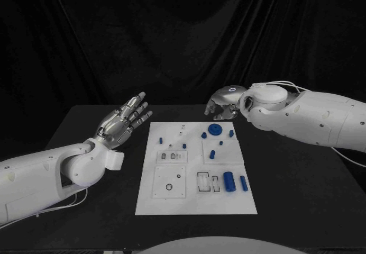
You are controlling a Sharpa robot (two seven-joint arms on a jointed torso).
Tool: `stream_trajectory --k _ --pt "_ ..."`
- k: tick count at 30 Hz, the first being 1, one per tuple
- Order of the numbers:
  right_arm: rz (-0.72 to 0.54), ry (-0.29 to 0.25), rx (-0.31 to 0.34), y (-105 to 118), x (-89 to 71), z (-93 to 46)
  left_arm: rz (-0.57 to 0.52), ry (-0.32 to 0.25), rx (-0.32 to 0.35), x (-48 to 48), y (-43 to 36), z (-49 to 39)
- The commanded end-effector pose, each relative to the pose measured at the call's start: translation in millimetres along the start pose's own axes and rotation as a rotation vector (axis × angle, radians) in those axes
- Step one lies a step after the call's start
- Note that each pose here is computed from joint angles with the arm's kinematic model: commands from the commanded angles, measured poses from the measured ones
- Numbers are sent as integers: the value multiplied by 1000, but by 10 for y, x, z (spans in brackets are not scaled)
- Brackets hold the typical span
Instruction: Assemble the parts on the task board
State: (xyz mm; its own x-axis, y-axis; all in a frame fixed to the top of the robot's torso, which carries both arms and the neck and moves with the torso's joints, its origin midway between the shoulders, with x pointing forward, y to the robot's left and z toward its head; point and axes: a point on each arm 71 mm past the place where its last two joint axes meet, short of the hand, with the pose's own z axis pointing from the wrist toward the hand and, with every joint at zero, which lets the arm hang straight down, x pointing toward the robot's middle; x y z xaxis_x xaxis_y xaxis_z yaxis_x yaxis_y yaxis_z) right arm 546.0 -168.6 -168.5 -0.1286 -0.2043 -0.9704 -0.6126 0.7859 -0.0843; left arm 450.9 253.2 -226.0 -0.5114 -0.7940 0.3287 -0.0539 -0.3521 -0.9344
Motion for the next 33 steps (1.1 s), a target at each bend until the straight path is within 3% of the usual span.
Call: stream_trajectory --k 1,6,17,33 --pt "-48 -62 -64 44 31 13 -19 14 87 18 -75 7" --pt "-44 -75 -104 86 134 39 -25 21 91 21 -80 2" --pt "-24 -27 -161 170 373 73 -44 43 82 48 -67 12" --pt "-12 -17 -147 187 596 150 -59 63 68 39 -55 20"
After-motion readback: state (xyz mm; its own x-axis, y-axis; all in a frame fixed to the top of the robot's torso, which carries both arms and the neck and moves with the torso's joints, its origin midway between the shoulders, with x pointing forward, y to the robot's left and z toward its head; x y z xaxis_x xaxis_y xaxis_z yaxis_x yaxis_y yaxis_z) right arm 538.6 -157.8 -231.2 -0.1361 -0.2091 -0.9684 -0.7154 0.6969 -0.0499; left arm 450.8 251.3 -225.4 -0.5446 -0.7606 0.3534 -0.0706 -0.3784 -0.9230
